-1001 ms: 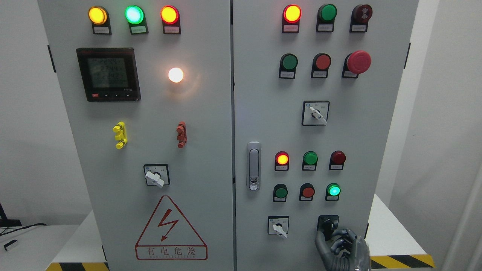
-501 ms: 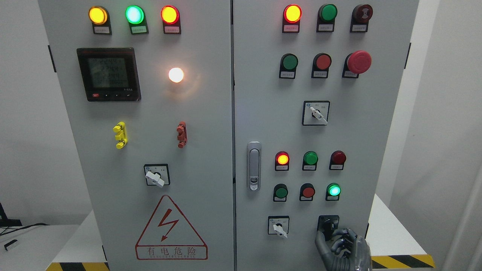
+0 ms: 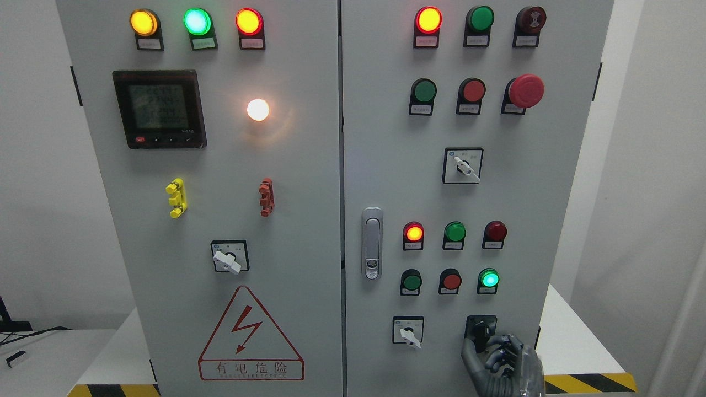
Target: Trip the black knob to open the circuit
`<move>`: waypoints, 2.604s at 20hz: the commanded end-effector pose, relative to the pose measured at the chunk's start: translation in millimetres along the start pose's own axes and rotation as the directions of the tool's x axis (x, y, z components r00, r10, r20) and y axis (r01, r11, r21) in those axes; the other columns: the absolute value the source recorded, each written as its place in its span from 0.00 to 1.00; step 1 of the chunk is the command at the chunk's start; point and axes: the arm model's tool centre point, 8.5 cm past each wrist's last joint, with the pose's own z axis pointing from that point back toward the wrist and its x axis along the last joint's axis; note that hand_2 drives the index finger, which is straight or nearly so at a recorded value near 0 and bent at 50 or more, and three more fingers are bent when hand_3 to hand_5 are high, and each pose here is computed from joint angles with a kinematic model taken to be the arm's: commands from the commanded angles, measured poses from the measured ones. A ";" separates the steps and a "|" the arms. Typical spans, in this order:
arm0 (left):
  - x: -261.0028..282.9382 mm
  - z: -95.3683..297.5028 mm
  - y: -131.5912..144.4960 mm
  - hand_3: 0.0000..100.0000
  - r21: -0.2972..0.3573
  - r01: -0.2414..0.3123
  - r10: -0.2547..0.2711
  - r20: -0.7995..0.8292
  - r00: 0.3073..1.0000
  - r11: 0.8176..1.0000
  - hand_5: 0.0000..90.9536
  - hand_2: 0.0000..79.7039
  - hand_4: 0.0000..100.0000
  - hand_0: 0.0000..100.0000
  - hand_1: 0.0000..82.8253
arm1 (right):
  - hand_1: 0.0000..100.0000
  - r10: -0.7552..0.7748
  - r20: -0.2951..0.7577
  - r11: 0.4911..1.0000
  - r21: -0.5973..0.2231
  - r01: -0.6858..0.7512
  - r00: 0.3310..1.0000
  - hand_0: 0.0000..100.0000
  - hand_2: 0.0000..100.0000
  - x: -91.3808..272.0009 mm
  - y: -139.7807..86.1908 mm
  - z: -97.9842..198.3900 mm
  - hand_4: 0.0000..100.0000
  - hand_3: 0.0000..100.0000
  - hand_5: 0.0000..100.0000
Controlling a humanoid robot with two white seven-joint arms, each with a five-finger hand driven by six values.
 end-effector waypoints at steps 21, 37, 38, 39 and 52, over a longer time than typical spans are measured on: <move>0.4 -0.1 -0.2 0.00 -0.005 0.030 -0.030 0.002 1.000 1.000 0.00 0.00 0.00 0.12 0.47 | 0.77 0.049 0.015 0.999 -0.023 -0.048 0.999 0.25 0.52 0.4 -5.3 -1.3 0.87 0.85 0.98; 0.4 -0.1 -0.2 0.00 -0.005 0.030 -0.030 0.002 1.000 1.000 0.00 0.00 0.00 0.12 0.47 | 0.79 0.075 0.031 0.997 -0.030 -0.074 0.997 0.25 0.50 1.8 -6.8 -1.6 0.86 0.84 0.97; 0.4 -0.1 -0.2 0.00 -0.005 0.030 -0.030 0.002 1.000 1.000 0.00 0.00 0.00 0.12 0.47 | 0.79 0.075 0.030 0.997 -0.030 -0.074 0.997 0.25 0.50 1.1 -6.8 -1.3 0.86 0.84 0.97; 0.4 -0.1 -0.2 0.00 -0.005 0.030 -0.030 0.002 1.000 1.000 0.00 0.00 0.00 0.12 0.47 | 0.79 0.076 0.030 0.997 -0.032 -0.076 0.997 0.25 0.50 1.2 -6.9 -1.3 0.86 0.83 0.97; -0.2 0.0 -0.2 0.00 -0.005 0.030 -0.030 0.000 1.000 1.000 0.00 0.00 0.00 0.12 0.47 | 0.80 0.079 0.026 0.996 -0.038 -0.078 0.997 0.27 0.46 -2.5 -11.3 -0.7 0.84 0.81 0.97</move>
